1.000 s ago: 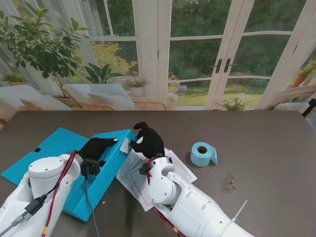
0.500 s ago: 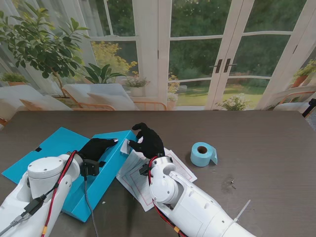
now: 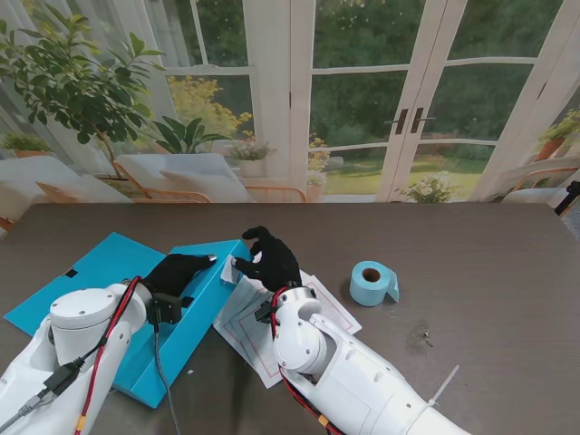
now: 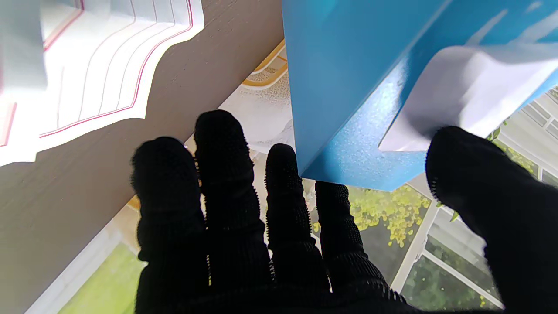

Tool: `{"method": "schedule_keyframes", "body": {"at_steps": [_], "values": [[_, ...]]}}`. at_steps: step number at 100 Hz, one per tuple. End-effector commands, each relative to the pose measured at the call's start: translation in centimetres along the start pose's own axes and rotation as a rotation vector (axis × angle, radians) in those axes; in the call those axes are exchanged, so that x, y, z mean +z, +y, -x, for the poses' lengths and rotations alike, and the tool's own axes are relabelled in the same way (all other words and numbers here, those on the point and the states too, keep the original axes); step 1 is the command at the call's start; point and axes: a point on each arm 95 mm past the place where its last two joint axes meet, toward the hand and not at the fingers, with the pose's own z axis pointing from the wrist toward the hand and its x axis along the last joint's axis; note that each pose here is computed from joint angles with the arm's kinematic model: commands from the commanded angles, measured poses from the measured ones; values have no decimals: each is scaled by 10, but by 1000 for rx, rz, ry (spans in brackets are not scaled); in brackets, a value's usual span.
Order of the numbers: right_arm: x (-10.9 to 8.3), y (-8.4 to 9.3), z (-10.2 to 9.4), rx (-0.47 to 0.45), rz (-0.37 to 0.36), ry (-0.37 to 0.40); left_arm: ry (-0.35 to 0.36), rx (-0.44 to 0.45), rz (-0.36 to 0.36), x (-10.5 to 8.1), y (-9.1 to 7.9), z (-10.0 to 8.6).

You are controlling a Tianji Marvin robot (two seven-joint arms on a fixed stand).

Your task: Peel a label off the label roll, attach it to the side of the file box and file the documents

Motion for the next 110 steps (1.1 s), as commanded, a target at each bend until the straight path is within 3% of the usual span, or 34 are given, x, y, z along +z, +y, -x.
{"method": "schedule_keyframes", "body": {"at_steps": [1, 110], "values": [[-2, -6, -4, 15, -23, 5, 10, -1, 27, 0, 4, -2], [-10, -13, 2, 23, -115, 27, 42, -22, -15, 3, 7, -4]]}}
